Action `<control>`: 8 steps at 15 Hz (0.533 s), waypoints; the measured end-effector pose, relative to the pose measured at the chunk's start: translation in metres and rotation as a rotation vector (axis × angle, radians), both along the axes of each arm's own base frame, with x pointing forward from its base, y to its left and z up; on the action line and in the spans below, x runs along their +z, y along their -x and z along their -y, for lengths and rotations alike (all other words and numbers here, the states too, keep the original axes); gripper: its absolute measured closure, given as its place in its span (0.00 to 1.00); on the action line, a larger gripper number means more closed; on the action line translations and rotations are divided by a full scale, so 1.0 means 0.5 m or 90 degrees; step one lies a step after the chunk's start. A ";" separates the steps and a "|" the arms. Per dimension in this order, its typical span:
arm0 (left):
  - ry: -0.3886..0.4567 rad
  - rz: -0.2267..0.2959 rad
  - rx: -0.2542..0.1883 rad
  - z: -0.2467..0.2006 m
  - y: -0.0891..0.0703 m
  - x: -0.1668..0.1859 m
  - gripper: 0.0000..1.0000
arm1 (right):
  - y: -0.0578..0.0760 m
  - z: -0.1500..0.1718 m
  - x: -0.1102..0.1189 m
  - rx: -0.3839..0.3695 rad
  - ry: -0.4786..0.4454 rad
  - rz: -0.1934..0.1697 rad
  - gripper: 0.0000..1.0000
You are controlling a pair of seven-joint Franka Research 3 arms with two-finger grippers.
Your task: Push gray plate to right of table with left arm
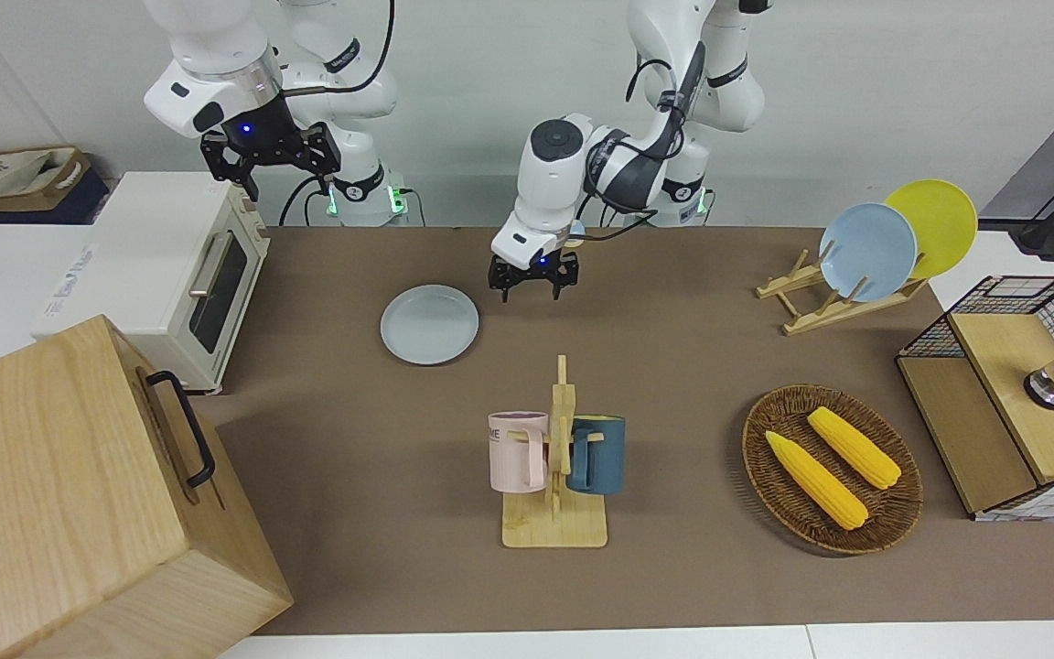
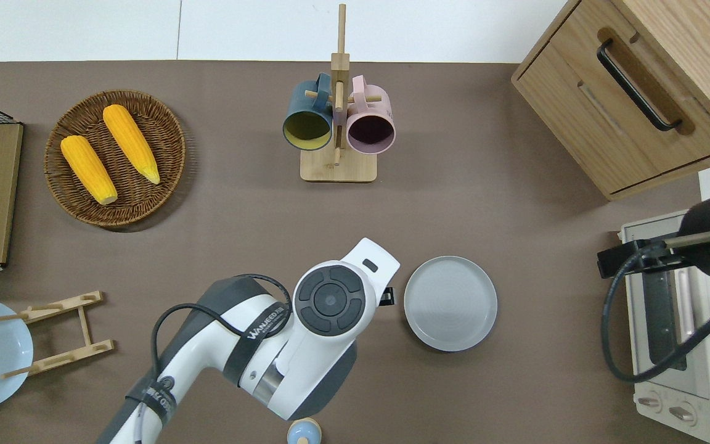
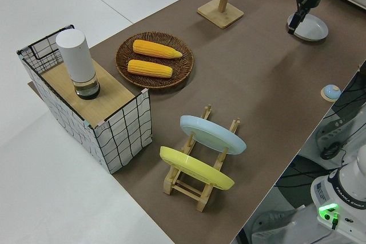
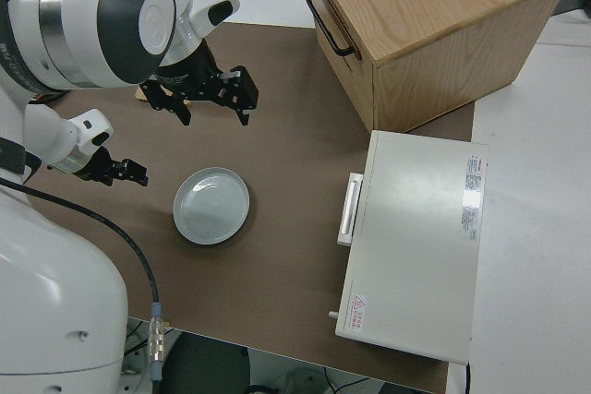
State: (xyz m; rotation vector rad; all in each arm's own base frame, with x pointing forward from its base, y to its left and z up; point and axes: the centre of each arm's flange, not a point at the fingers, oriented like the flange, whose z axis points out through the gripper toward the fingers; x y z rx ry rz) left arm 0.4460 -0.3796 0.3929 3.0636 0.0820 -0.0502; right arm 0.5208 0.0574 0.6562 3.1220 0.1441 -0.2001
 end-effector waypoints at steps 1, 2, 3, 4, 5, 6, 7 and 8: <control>-0.003 -0.006 -0.007 -0.018 -0.005 0.013 0.00 | 0.000 0.000 0.000 0.000 0.000 0.000 0.01; -0.005 -0.012 -0.013 -0.038 -0.010 0.029 0.00 | 0.000 0.000 0.000 0.000 0.000 0.000 0.01; -0.008 -0.016 -0.017 -0.056 -0.014 0.043 0.00 | 0.000 0.000 0.000 0.000 0.000 0.000 0.01; -0.011 -0.022 -0.022 -0.076 -0.017 0.058 0.00 | 0.000 0.000 0.000 0.000 0.000 0.000 0.01; -0.015 -0.027 -0.028 -0.095 -0.019 0.072 0.00 | 0.000 0.000 0.000 0.000 0.000 0.000 0.01; -0.018 -0.032 -0.034 -0.114 -0.022 0.085 0.00 | 0.000 0.000 0.000 0.000 0.000 0.000 0.01; -0.021 -0.037 -0.041 -0.134 -0.025 0.097 0.00 | 0.000 0.000 0.000 0.000 0.000 0.000 0.01; -0.023 -0.042 -0.049 -0.154 -0.028 0.109 0.00 | 0.000 0.000 0.000 0.000 0.000 0.000 0.01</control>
